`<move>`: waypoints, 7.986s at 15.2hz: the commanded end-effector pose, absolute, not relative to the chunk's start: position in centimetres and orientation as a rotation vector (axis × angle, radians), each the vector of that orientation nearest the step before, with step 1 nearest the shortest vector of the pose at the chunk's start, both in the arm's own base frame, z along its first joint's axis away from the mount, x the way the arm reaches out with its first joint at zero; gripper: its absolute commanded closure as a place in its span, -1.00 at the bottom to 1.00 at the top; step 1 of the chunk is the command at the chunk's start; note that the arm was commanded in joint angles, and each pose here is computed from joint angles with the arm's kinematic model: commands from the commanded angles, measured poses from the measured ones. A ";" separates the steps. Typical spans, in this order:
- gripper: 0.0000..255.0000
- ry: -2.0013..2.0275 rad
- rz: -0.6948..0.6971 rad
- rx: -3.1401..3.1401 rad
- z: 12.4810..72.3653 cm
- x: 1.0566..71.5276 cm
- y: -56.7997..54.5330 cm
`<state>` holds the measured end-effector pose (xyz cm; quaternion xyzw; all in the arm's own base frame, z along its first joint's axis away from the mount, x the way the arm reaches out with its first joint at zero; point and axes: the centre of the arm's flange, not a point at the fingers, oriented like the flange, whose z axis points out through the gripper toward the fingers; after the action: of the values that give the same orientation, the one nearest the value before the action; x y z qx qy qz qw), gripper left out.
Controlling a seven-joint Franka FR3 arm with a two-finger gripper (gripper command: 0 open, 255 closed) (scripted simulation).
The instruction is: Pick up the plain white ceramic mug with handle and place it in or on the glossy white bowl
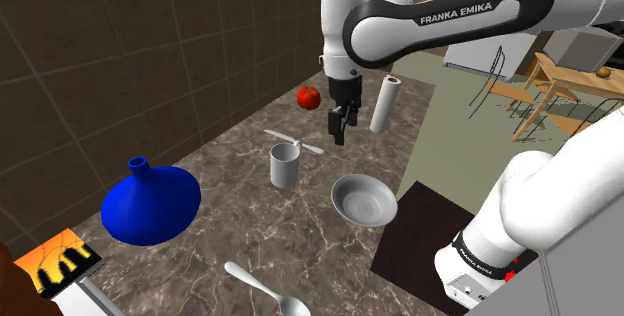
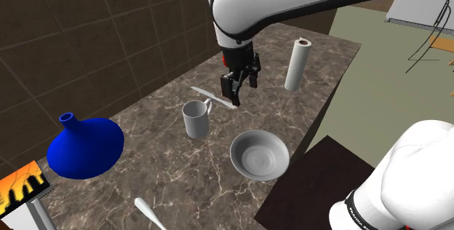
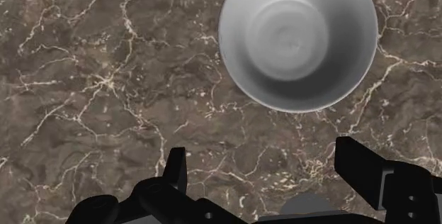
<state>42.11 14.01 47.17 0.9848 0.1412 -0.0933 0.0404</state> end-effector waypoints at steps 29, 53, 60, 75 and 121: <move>1.00 0.782 -0.242 2.964 37.5 49.8 28.4; 1.00 0.782 -0.242 2.964 45.5 49.8 28.4; 1.00 0.782 -0.242 2.964 49.2 49.8 28.4; 1.00 0.782 -0.242 2.964 51.6 33.3 20.4; -1.00 0.782 -0.242 2.964 47.6 29.3 18.6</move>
<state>29.28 18.59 47.59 0.9634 0.2541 -0.0785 0.0335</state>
